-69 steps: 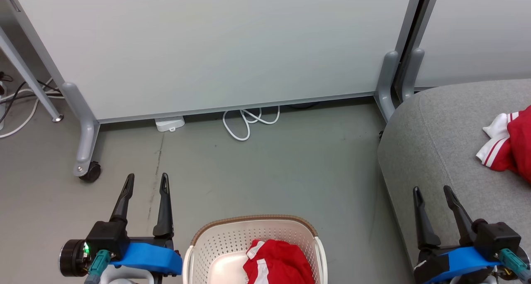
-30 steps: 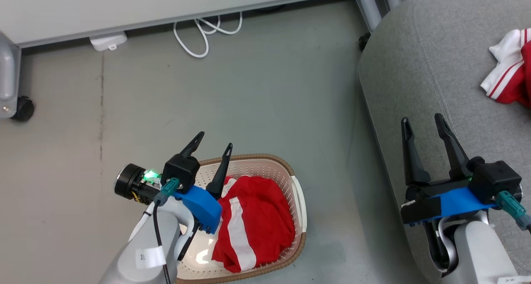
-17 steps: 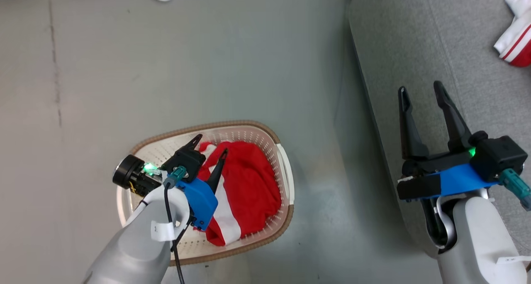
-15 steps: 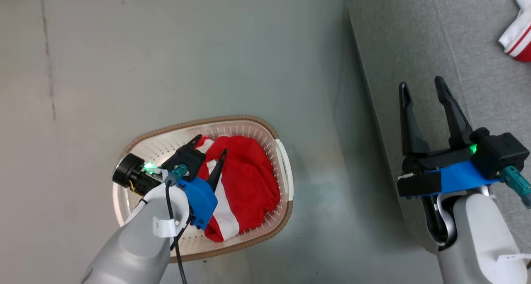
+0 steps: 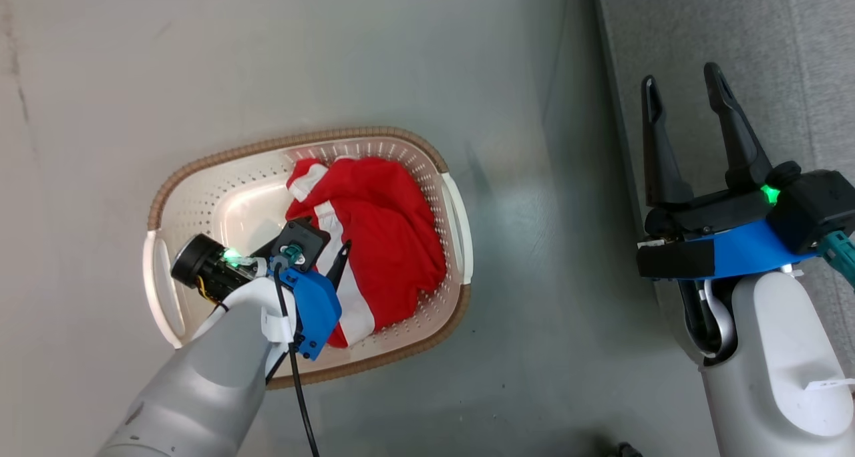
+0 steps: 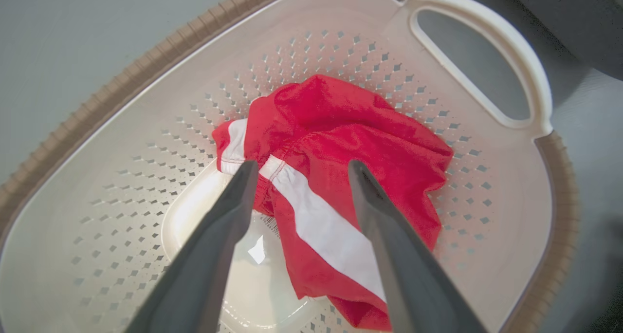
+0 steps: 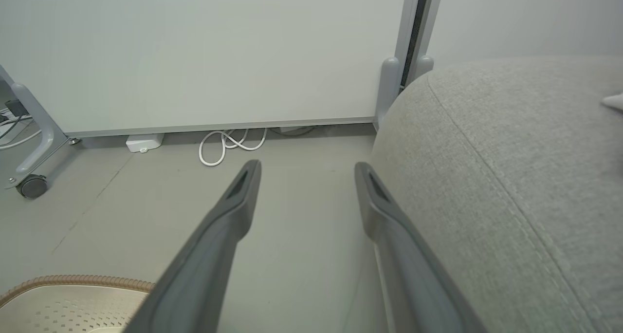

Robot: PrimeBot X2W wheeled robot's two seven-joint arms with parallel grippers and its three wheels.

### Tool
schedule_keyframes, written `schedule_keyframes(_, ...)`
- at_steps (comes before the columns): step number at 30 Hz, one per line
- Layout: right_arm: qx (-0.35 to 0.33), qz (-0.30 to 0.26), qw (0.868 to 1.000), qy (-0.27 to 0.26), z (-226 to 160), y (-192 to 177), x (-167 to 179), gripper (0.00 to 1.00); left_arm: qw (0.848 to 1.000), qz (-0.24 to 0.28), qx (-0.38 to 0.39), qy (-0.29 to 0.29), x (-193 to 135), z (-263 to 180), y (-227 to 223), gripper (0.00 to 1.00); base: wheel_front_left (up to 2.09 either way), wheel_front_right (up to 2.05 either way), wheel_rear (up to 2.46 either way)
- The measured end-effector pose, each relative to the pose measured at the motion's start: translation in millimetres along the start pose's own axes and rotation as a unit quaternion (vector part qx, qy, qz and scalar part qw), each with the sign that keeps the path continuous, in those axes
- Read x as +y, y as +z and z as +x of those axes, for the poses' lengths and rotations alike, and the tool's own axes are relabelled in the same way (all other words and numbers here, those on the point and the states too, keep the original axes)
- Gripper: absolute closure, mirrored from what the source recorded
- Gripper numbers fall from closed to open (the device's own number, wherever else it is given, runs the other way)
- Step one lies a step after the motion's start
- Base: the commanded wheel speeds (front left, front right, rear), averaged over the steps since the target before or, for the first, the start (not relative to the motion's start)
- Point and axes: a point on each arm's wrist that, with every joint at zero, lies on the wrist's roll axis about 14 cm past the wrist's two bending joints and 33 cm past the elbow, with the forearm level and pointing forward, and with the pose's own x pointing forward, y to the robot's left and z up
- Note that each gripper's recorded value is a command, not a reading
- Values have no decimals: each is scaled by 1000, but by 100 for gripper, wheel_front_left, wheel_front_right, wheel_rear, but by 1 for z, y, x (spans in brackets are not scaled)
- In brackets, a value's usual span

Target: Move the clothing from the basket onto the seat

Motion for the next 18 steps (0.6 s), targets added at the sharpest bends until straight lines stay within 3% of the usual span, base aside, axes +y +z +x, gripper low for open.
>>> schedule_keyframes(18, 43, -7, 999, 6, 21, -62, -1, 0, 991, -34, 124, -26, 14, 39, -72, 0, 0, 0, 0)
